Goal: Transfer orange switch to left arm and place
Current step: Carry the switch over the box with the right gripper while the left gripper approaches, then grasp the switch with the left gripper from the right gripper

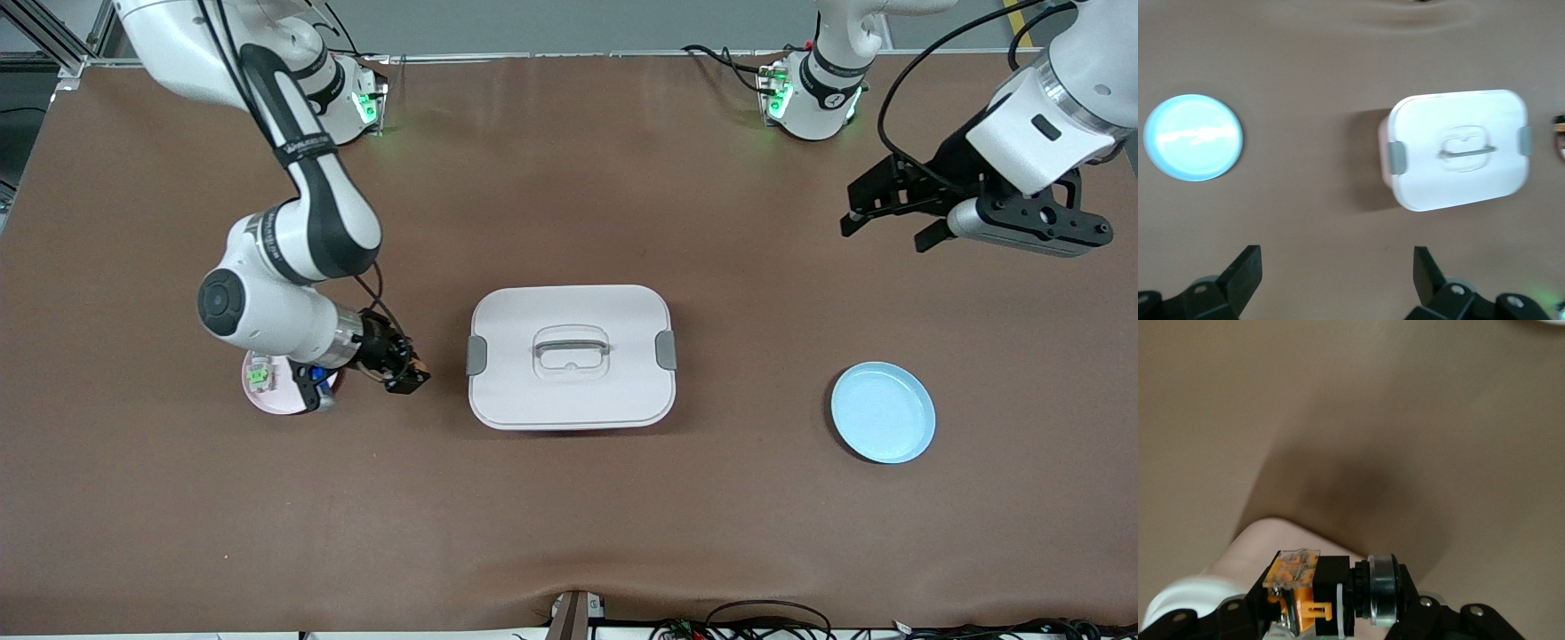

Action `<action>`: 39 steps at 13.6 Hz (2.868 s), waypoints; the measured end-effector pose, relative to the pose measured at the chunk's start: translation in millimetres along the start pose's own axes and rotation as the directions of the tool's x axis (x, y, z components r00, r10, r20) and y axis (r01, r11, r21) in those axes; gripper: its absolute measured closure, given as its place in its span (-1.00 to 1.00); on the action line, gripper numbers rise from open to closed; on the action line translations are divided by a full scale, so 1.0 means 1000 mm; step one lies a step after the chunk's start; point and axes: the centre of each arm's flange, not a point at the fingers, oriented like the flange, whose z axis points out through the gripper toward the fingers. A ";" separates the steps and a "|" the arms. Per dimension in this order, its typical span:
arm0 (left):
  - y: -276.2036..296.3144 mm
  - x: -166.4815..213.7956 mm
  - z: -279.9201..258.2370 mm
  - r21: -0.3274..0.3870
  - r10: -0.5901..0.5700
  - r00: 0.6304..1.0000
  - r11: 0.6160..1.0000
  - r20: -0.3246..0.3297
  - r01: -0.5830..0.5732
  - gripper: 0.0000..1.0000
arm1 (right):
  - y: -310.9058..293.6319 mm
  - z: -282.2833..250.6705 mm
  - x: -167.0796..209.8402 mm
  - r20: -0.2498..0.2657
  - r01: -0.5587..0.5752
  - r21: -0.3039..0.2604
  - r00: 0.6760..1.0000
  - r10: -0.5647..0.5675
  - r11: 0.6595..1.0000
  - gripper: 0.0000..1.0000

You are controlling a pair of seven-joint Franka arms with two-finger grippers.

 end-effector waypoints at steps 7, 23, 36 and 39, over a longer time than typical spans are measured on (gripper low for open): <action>0.028 -0.005 0.006 -0.047 0.039 0.999 0.998 0.014 -0.038 -1.00 | -0.069 0.027 -0.105 0.042 -0.211 0.050 0.977 0.209 0.976 -0.45; 0.084 0.016 0.157 -0.264 -0.008 1.000 0.965 0.000 0.007 -1.00 | -0.122 -0.004 -0.271 0.337 -0.490 0.140 0.840 0.424 0.860 -0.45; 0.042 0.012 0.213 -0.434 -0.066 0.997 0.900 -0.045 0.040 -0.79 | -0.125 -0.017 -0.326 0.474 -0.585 0.123 0.744 0.470 0.802 -0.45; 0.042 0.011 0.213 -0.441 -0.072 0.996 0.896 -0.043 0.046 -0.66 | -0.124 -0.016 -0.327 0.481 -0.591 0.112 0.736 0.477 0.799 -0.45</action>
